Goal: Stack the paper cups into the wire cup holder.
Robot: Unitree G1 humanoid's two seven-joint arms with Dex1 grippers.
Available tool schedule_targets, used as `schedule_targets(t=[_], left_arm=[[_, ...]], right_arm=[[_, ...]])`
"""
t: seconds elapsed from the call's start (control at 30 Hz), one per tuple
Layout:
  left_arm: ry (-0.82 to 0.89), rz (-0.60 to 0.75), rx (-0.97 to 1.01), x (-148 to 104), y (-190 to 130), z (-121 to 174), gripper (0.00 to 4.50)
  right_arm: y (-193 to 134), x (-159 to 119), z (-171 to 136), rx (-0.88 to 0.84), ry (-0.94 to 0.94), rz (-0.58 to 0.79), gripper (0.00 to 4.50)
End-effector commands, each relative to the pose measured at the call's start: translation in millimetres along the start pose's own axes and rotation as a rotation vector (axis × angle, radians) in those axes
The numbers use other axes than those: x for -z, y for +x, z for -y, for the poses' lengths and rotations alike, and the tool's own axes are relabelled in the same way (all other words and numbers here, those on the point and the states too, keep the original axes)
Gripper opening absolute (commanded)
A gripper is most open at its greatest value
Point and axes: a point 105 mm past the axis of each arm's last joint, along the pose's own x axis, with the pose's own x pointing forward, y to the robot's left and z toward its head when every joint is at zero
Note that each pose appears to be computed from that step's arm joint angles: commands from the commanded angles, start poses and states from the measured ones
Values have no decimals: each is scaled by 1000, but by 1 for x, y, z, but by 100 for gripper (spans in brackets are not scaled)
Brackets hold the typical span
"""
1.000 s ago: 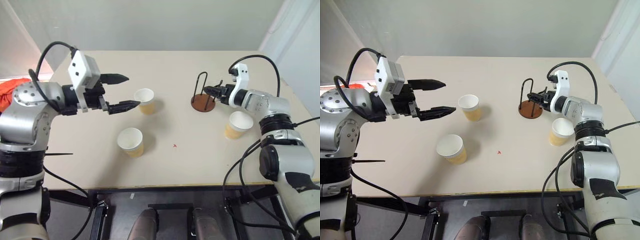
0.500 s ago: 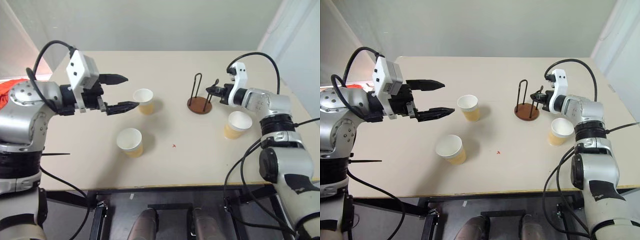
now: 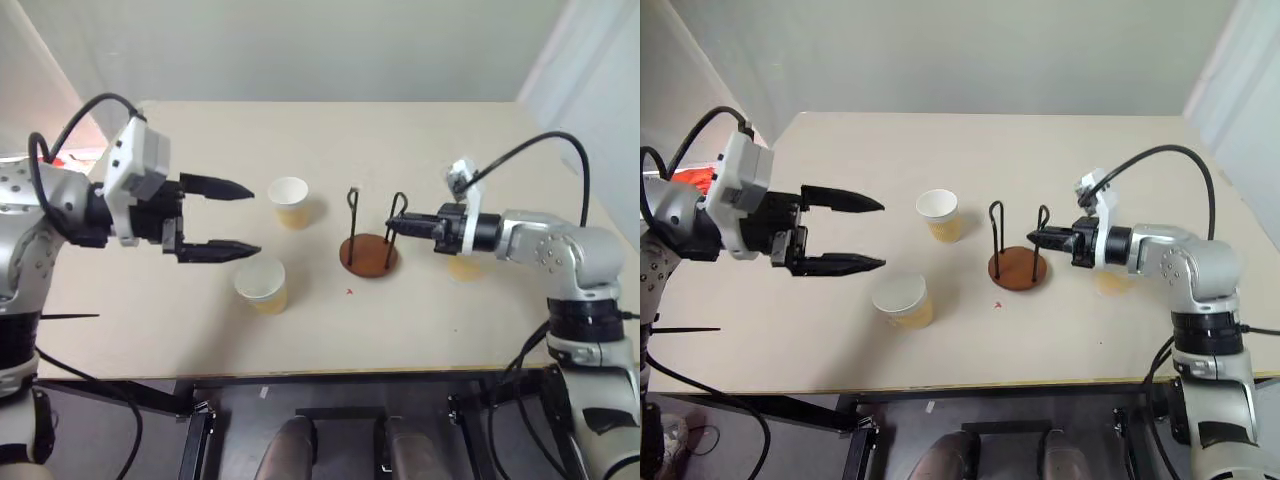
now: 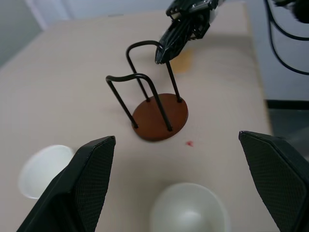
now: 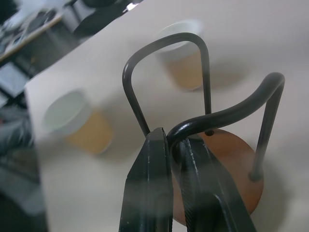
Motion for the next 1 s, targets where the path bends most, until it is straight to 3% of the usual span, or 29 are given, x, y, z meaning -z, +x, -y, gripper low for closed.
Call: schedule_targets(t=[0.03,0.43,0.63,0.87,0.97,1.0], left_arm=[[29,-28,37,-4,-3,11,450],[18,-70,24,6,-4,9,450],[22,-69,13,5,-4,7,450],[46,-61,13,2,-4,2,450],[63,-54,19,0,-2,0,450],[70,-47,24,-2,-1,-1,450]], right_arm=[[1,-8,-21,-34,-73,39,3],[10,23,-29,-10,-136,-54,3],[12,27,-26,-9,-113,-88,191],[-19,35,-33,-78,-279,-300,443],[-34,19,-30,-72,-354,-325,443],[-43,2,-27,-45,-387,-306,443]])
